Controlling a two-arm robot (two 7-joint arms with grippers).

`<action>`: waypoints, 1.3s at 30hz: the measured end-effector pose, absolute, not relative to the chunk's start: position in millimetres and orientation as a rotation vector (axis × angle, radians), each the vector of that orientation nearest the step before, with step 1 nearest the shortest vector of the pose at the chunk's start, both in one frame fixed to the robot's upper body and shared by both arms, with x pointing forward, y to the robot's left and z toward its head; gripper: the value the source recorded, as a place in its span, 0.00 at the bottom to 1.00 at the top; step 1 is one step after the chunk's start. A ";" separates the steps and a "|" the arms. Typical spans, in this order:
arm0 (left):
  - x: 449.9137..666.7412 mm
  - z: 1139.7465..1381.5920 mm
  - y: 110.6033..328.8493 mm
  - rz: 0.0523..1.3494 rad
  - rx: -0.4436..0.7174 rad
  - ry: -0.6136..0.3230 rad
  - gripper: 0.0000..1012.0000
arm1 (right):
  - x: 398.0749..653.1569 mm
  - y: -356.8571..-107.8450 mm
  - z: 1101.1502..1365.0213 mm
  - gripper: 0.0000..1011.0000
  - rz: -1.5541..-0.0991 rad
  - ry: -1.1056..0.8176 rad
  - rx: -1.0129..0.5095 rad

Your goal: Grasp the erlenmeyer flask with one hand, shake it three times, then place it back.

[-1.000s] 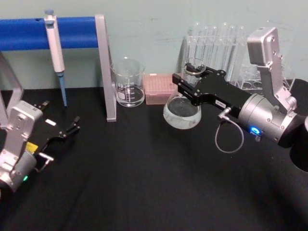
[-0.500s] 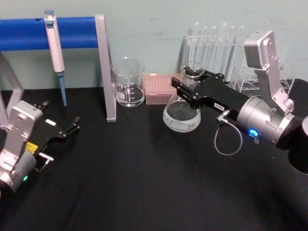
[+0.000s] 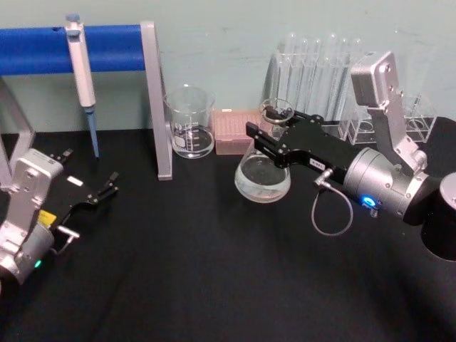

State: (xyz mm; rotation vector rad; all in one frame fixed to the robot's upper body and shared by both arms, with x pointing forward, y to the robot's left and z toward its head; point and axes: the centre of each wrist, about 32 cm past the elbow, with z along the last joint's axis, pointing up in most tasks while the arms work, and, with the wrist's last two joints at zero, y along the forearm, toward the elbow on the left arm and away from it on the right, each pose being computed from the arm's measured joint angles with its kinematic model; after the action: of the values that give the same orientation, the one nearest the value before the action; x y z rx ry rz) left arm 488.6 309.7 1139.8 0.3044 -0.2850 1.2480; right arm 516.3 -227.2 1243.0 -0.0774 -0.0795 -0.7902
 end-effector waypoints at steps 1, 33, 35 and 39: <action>488.6 1139.8 309.7 1.248 0.304 -0.285 0.99 | 516.2 -226.9 1242.9 0.44 -0.787 -0.079 -0.078; 488.6 1139.8 309.7 1.248 0.304 -0.285 0.99 | 496.8 -200.1 1238.4 0.44 -0.542 -0.068 -0.093; 488.6 1139.8 309.7 1.248 0.304 -0.285 0.99 | 495.8 -198.9 1238.5 0.44 -0.523 -0.068 -0.093; 488.6 1139.8 309.7 1.248 0.304 -0.285 0.99 | 494.0 -196.7 1238.6 0.44 -0.487 -0.070 -0.093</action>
State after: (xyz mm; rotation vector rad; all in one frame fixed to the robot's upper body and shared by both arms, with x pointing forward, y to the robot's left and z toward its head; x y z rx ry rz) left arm 488.6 309.7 1139.8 0.3044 -0.2850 1.2480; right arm 494.0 -196.7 1238.6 -0.0927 -0.0696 -0.4872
